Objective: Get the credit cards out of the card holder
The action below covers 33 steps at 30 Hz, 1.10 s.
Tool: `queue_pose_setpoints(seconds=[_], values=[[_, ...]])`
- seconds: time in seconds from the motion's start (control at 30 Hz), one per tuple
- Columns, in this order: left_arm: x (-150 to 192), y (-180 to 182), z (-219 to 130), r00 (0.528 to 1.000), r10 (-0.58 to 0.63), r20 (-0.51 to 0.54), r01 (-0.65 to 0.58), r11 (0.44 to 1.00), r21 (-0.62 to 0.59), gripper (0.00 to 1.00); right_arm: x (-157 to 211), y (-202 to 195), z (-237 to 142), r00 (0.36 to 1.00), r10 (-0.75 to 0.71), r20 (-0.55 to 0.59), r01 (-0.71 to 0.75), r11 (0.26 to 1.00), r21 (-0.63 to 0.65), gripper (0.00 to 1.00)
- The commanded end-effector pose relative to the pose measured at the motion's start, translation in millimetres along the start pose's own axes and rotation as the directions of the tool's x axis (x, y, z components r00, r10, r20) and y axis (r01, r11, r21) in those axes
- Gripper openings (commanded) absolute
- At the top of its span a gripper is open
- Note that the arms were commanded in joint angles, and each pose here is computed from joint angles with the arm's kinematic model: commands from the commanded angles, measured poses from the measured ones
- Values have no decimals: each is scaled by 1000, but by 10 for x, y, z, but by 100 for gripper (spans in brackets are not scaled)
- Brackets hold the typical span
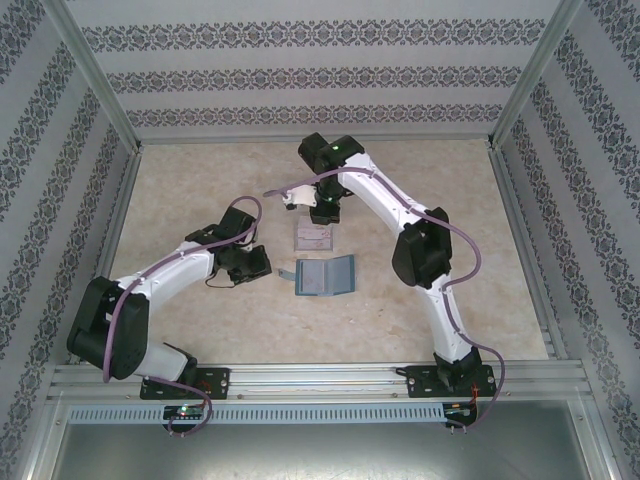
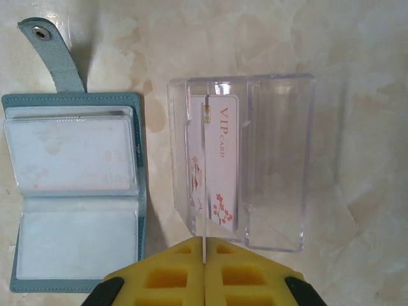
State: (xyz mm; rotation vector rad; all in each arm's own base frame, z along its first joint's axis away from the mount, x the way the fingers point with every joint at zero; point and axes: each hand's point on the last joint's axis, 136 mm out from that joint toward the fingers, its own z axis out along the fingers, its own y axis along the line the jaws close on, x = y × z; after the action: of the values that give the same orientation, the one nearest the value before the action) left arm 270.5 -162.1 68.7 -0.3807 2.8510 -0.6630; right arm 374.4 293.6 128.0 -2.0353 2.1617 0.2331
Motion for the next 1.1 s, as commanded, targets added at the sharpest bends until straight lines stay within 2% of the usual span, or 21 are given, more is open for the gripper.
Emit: queue_pose_setpoints(seconds=[0.0, 0.37, 0.77, 1.07], values=[[57, 120, -52, 999, -33, -8, 33, 999, -30, 12, 7, 62, 54, 998, -38, -40, 37, 999, -30, 7], [33, 142, -23, 999, -46, -12, 45, 998, -31, 12, -7, 0, 295, 995, -59, -74, 56, 997, -45, 7], [46, 178, 5, 998, -55, -24, 54, 998, -37, 12, 15, 120, 545, 994, -55, -92, 43, 991, -125, 9], [62, 200, 26, 998, -62, -30, 60, 997, -41, 12, 30, 127, 630, 993, -54, -107, 40, 990, -135, 11]])
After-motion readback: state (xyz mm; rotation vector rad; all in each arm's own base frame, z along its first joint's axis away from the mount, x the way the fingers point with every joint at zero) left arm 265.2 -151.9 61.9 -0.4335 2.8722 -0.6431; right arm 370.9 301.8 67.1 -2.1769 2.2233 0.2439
